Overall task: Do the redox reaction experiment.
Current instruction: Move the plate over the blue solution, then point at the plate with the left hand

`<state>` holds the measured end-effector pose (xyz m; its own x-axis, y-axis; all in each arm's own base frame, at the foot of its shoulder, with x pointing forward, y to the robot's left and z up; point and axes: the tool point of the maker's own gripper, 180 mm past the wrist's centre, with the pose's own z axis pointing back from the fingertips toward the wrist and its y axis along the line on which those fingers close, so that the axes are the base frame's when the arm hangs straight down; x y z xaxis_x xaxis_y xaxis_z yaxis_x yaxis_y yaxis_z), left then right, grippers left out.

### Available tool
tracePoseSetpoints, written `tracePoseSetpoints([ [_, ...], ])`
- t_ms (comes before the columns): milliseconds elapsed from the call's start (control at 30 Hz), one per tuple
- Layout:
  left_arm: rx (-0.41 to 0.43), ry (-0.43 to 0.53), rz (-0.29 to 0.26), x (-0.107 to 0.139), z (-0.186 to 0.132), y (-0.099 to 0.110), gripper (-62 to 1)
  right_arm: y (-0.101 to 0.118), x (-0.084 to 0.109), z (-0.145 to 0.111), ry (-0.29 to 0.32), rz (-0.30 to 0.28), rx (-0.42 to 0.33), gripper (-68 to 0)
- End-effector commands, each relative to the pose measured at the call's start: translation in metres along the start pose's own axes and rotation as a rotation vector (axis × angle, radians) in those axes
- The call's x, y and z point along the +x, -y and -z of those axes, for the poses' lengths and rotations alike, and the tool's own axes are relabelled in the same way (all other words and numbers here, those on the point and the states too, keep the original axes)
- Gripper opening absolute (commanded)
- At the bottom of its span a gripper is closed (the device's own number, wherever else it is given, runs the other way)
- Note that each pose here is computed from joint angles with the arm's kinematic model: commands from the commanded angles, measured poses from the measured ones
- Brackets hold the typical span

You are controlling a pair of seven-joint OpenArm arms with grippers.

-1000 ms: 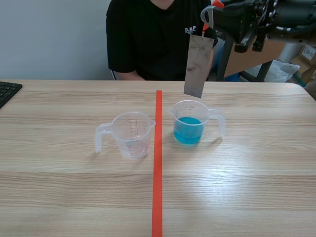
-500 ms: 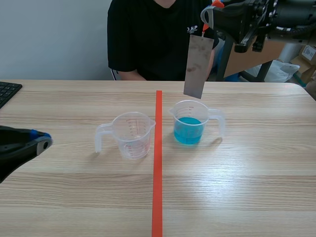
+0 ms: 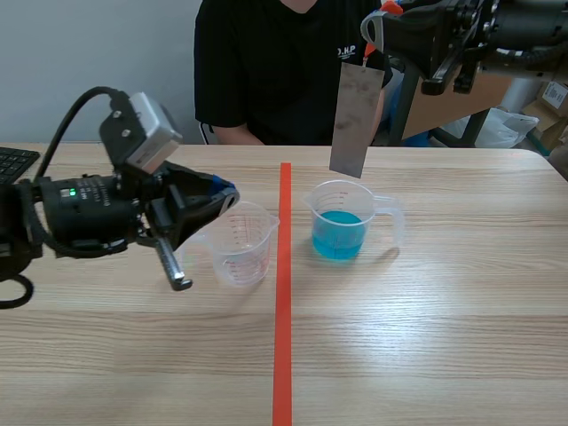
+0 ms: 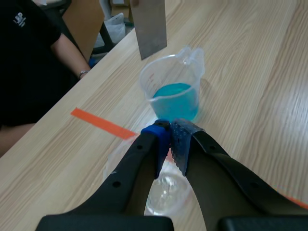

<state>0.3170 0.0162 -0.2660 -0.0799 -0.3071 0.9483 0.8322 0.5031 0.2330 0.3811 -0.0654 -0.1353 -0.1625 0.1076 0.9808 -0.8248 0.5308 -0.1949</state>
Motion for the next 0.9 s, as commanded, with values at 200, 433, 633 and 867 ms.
tracePoseSetpoints([
  [200,0.016,0.028,0.005,0.007,0.046,-0.01,-56.2,0.006,0.022,0.0,0.053,-0.028,-0.002,-66.2],
  [433,-0.022,0.032,0.01,0.006,0.081,-0.005,-56.2,0.006,0.022,0.0,0.053,-0.028,-0.002,-66.2],
  [633,-0.028,0.037,0.026,0.008,0.103,-0.004,-56.2,0.006,0.022,0.0,0.053,-0.028,-0.002,-66.2],
  [867,0.013,0.042,0.011,0.015,0.122,-0.016,-56.2,0.006,0.023,0.001,0.058,-0.024,-0.002,-66.2],
])
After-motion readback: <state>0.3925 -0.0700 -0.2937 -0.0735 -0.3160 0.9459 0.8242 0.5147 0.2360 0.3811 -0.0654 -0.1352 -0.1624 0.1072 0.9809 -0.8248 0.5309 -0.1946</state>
